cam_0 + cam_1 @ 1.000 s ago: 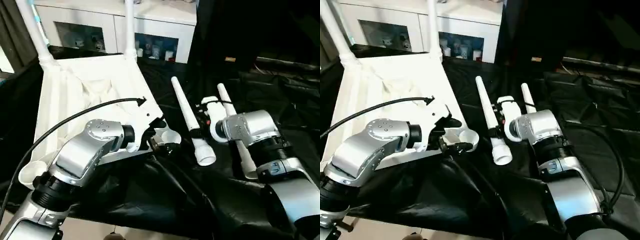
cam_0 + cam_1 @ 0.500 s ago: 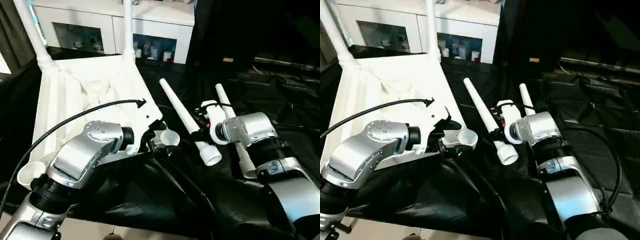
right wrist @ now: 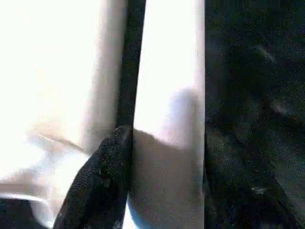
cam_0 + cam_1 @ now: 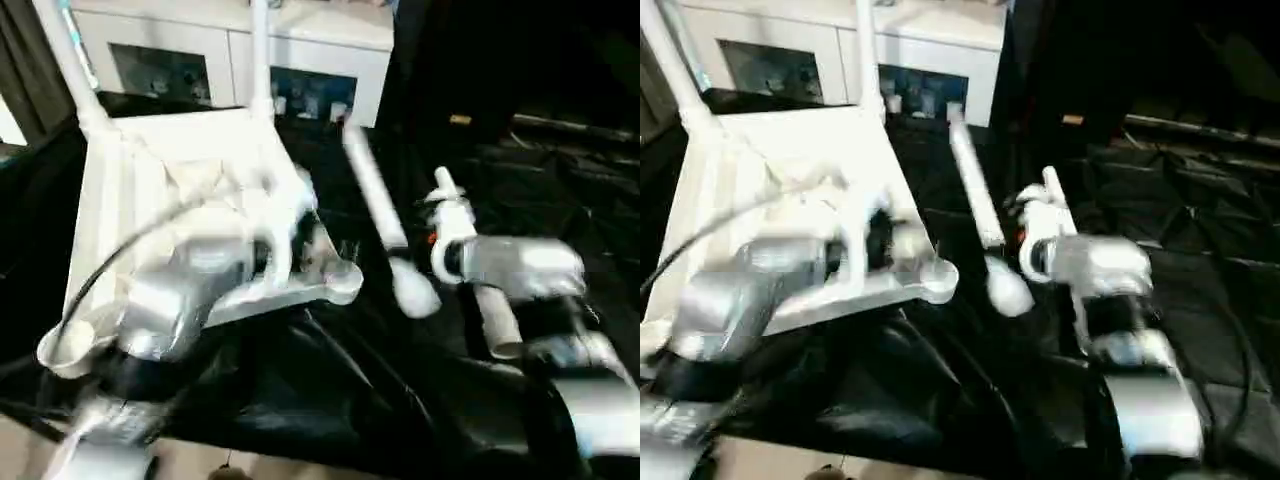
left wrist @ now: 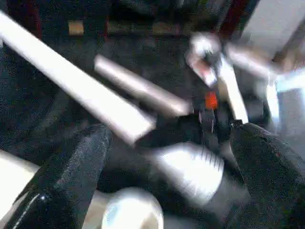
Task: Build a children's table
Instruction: Pick table leg
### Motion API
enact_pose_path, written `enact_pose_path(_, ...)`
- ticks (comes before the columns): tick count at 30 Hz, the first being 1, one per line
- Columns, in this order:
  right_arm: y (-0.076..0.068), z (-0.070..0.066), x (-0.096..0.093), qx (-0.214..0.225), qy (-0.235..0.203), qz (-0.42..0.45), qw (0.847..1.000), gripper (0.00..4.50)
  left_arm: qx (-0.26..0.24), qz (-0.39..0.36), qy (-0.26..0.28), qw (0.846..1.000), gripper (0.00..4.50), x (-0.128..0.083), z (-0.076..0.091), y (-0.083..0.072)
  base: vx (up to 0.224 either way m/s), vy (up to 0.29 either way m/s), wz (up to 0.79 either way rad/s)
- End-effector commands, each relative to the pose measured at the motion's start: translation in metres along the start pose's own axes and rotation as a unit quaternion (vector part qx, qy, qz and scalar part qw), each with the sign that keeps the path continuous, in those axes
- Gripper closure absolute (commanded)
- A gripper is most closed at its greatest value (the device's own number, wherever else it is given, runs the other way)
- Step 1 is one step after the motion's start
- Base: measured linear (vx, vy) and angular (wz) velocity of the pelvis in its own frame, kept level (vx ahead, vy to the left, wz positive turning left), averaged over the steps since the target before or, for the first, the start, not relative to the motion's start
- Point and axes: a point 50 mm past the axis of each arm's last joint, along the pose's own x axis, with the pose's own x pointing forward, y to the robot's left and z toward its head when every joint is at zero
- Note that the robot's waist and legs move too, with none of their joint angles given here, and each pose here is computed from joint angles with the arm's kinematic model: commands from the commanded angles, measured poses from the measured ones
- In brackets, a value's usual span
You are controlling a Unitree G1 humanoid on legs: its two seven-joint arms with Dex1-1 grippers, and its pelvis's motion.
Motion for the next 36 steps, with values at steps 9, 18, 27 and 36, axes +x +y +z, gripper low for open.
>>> enact_pose_path(9,0.034,0.005,-0.043,0.017,-0.106,0.219,0.97,2.63,-0.145,0.01,-0.065,0.987,0.0,0.03,0.021,0.008,0.0,0.0,0.0)
enact_pose_path(18,0.049,0.0,-0.042,-0.011,-0.09,0.249,0.964,2.64,-0.181,-0.044,-0.073,0.98,0.0,0.047,0.032,-0.009,0.0,0.0,0.0)
enact_pose_path(27,0.049,0.0,-0.035,-0.103,-0.091,0.139,0.981,2.64,-0.179,-0.049,-0.063,0.981,0.68,0.045,0.029,-0.02,0.0,0.0,0.0)
enact_pose_path(36,0.077,0.0,-0.024,-0.223,-0.122,0.087,0.963,2.66,-0.074,0.055,-0.02,0.996,1.43,0.047,0.012,-0.017,0.0,0.0,0.0)
